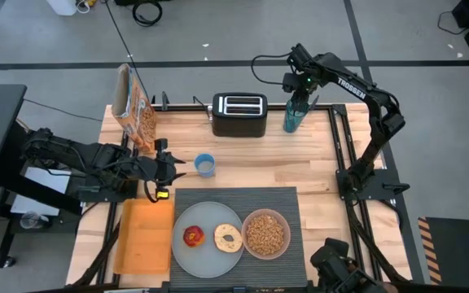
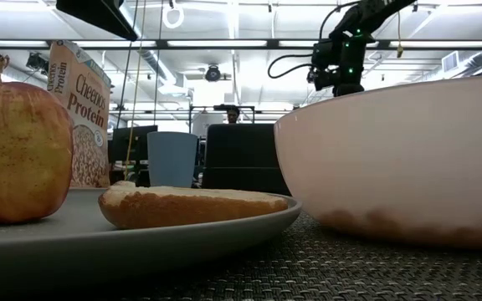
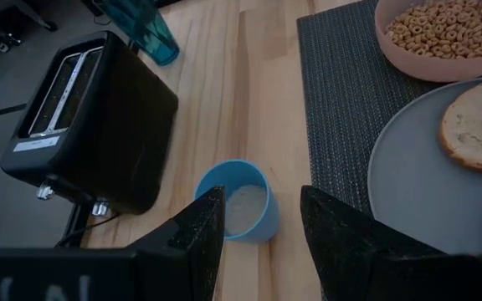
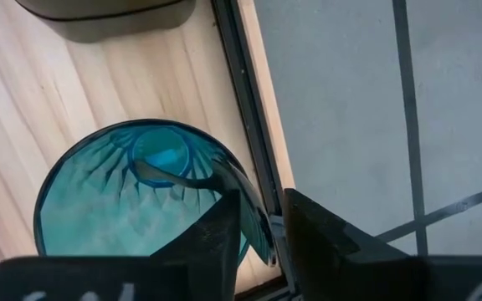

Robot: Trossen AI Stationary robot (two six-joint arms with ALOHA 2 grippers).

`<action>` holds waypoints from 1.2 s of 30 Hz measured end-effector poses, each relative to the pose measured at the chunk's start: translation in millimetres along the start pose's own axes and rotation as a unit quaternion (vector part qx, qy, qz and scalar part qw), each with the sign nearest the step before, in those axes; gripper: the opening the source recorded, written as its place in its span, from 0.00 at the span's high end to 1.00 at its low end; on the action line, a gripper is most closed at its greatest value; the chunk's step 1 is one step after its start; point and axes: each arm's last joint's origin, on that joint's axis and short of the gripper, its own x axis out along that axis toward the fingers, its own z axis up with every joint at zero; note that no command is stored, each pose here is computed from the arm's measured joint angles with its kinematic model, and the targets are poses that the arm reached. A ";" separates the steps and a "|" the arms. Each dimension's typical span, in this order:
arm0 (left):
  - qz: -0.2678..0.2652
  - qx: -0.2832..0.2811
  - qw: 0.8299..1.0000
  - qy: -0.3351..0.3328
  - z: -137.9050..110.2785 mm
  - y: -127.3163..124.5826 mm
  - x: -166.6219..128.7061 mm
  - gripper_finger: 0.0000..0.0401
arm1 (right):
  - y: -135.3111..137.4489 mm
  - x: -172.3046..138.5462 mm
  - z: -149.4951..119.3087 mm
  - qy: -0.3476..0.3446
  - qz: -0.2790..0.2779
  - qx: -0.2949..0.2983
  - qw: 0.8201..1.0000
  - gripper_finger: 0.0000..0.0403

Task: Arrange a breakfast setting
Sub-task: Put the black spoon on the right of the gray table mat

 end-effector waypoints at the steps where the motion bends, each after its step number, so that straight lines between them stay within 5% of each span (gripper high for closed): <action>1: 0.000 0.000 1.000 0.000 0.0 0.0 0.0 0.58 | 0.0 0.1 -0.1 0.001 -0.001 0.001 1.000 0.76; 36: 0.000 0.003 1.000 0.004 -0.9 0.0 0.0 0.58 | 15.7 -5.5 5.9 0.055 -0.060 0.013 0.997 0.94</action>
